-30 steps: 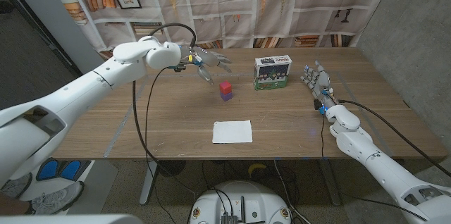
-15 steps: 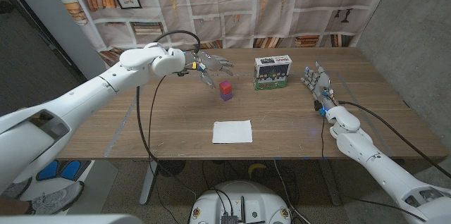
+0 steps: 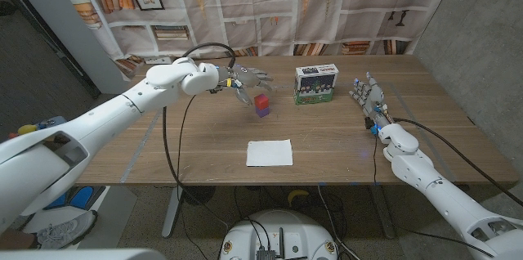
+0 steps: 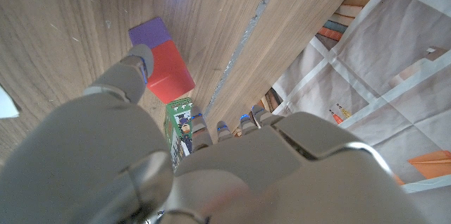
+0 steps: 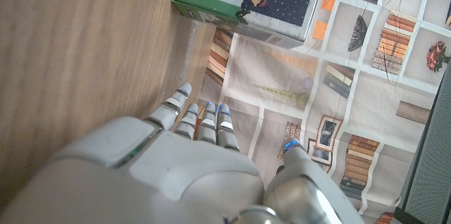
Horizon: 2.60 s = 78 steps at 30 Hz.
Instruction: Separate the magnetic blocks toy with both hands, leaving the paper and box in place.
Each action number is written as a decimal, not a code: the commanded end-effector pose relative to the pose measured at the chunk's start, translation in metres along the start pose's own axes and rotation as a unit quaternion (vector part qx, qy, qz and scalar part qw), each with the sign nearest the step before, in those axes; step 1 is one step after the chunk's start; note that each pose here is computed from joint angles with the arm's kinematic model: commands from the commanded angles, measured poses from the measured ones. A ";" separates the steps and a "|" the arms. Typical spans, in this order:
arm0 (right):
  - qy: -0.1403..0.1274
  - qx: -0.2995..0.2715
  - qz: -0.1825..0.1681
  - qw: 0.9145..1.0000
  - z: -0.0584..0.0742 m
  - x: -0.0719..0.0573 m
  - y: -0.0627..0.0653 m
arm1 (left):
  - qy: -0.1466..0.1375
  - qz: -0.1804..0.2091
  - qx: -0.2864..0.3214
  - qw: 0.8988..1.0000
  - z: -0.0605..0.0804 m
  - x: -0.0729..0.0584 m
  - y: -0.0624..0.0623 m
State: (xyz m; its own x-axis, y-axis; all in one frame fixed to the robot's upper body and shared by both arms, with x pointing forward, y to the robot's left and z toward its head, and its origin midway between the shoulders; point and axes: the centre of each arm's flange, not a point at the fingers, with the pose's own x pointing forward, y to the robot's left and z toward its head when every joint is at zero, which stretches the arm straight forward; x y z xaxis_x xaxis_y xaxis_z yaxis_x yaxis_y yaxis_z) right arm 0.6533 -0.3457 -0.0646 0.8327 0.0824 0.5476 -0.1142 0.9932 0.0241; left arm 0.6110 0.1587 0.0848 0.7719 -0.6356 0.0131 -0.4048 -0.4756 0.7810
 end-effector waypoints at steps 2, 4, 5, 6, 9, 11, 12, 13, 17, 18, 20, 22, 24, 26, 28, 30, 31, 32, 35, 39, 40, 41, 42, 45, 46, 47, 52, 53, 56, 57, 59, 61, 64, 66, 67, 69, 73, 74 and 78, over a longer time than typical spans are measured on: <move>0.005 -0.001 -0.001 1.000 0.001 0.000 -0.004 | -0.006 0.012 -0.003 1.000 0.001 0.014 -0.008; 0.006 -0.002 -0.002 1.000 0.000 0.000 -0.004 | -0.006 0.013 -0.004 1.000 0.001 0.016 -0.009; 0.003 0.001 0.001 1.000 0.000 0.000 -0.004 | -0.007 0.013 -0.004 1.000 0.001 0.016 -0.009; 0.005 -0.001 -0.001 1.000 0.000 0.000 -0.004 | -0.008 0.014 -0.005 1.000 0.001 0.017 -0.009; 0.006 0.000 -0.001 1.000 0.000 0.001 -0.004 | -0.010 0.016 -0.005 1.000 0.001 0.019 -0.009; 0.006 0.001 -0.001 1.000 -0.001 0.002 -0.005 | -0.011 0.020 -0.006 1.000 0.001 0.020 -0.009; 0.004 0.002 0.001 1.000 -0.001 0.002 -0.004 | -0.011 0.021 -0.007 1.000 0.001 0.020 -0.009; 0.007 0.001 -0.001 1.000 -0.001 0.002 -0.004 | -0.012 0.021 -0.008 1.000 0.001 0.021 -0.009; 0.009 -0.001 0.001 1.000 -0.001 0.004 -0.003 | -0.015 0.025 -0.013 0.999 0.000 0.022 -0.009; 0.008 0.000 0.003 1.000 -0.001 0.005 -0.003 | -0.016 0.026 -0.013 0.999 0.000 0.023 -0.009; 0.009 -0.001 0.003 1.000 -0.001 0.006 -0.003 | -0.018 0.028 -0.014 0.999 0.000 0.024 -0.008; 0.007 -0.001 0.006 1.000 0.000 0.008 -0.002 | -0.020 0.030 -0.015 0.999 0.000 0.024 -0.008; 0.005 0.000 0.006 1.000 0.000 0.009 -0.002 | -0.022 0.031 -0.015 0.999 0.000 0.026 -0.007; 0.004 -0.002 0.007 1.000 0.002 0.010 -0.002 | -0.024 0.035 -0.017 0.999 0.001 0.027 -0.007; 0.005 -0.003 0.007 1.000 0.003 0.010 -0.002 | -0.026 0.039 -0.017 0.999 0.001 0.028 -0.007; 0.004 -0.004 0.007 1.000 0.004 0.010 -0.003 | -0.027 0.041 -0.017 0.999 0.001 0.029 -0.006; 0.004 -0.004 0.007 1.000 0.004 0.010 -0.003 | -0.028 0.041 -0.016 0.999 0.002 0.029 -0.006; 0.004 -0.004 0.007 1.000 0.004 0.010 -0.003 | -0.028 0.042 -0.014 0.999 0.002 0.030 -0.006; 0.004 -0.004 0.006 1.000 0.004 0.009 -0.003 | -0.030 0.043 -0.012 0.999 0.002 0.030 -0.005; 0.002 -0.002 0.008 1.000 0.005 0.009 -0.004 | -0.032 0.042 -0.011 0.999 0.003 0.030 -0.004; 0.002 -0.002 0.008 1.000 0.005 0.009 -0.004 | -0.032 0.042 -0.010 0.999 0.003 0.030 -0.004; 0.004 -0.004 0.006 1.000 0.005 0.009 -0.004 | -0.033 0.042 -0.010 0.999 0.003 0.030 -0.004; 0.004 -0.003 0.006 1.000 0.005 0.009 -0.004 | -0.034 0.042 -0.010 0.999 0.004 0.030 -0.004; 0.000 0.000 0.009 1.000 0.005 0.008 -0.005 | -0.034 0.041 -0.008 0.999 0.004 0.030 -0.003; 0.001 0.000 0.009 1.000 0.005 0.008 -0.005 | -0.036 0.041 -0.006 0.998 0.005 0.030 -0.002; 0.005 -0.003 0.006 1.000 0.005 0.008 -0.005 | -0.036 0.042 -0.005 0.998 0.006 0.030 -0.002; 0.002 -0.001 0.007 1.000 0.007 0.007 -0.007 | -0.036 0.041 -0.001 0.999 0.007 0.028 0.000; 0.002 -0.001 0.007 1.000 0.007 0.006 -0.008 | -0.036 0.041 -0.001 0.999 0.007 0.027 0.001; 0.002 -0.001 0.007 1.000 0.008 0.005 -0.009 | -0.034 0.041 0.003 0.999 0.007 0.026 0.002; 0.003 -0.002 0.006 1.000 0.009 0.005 -0.010 | -0.033 0.042 0.005 0.999 0.008 0.026 0.003; 0.003 -0.001 0.007 1.000 0.009 0.004 -0.010 | -0.031 0.043 0.005 0.999 0.008 0.025 0.004; 0.003 -0.001 0.006 1.000 0.009 0.004 -0.010 | -0.029 0.043 0.006 0.999 0.008 0.023 0.006; 0.003 0.000 0.009 1.000 0.008 0.003 -0.010 | -0.025 0.045 0.007 0.999 0.008 0.020 0.008; 0.004 0.001 0.009 1.000 0.008 0.003 -0.010 | -0.021 0.047 0.008 0.999 0.008 0.018 0.010; 0.005 0.000 0.009 1.000 0.008 0.002 -0.010 | -0.018 0.048 0.008 0.999 0.008 0.017 0.011; 0.005 0.000 0.011 1.000 0.007 0.002 -0.010 | -0.013 0.052 0.005 0.999 0.008 0.014 0.012; 0.006 -0.002 0.010 1.000 0.007 0.001 -0.010 | -0.001 0.057 0.005 0.998 0.008 0.007 0.015; 0.006 -0.002 0.011 1.000 0.007 0.001 -0.010 | 0.002 0.057 0.004 0.998 0.008 0.006 0.015; 0.008 -0.007 0.013 1.000 0.008 0.001 -0.010 | 0.015 0.062 -0.012 0.998 0.006 -0.001 0.016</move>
State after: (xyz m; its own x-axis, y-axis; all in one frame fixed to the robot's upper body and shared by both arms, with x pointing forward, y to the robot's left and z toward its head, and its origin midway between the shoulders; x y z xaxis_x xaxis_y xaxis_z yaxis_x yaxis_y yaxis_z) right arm 0.6523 -0.3555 -0.0570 0.8353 0.1022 0.5402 -0.1285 0.9917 0.0111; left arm 0.6129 0.1399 0.0888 0.7130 -0.6966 0.0795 -0.4867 -0.4102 0.7713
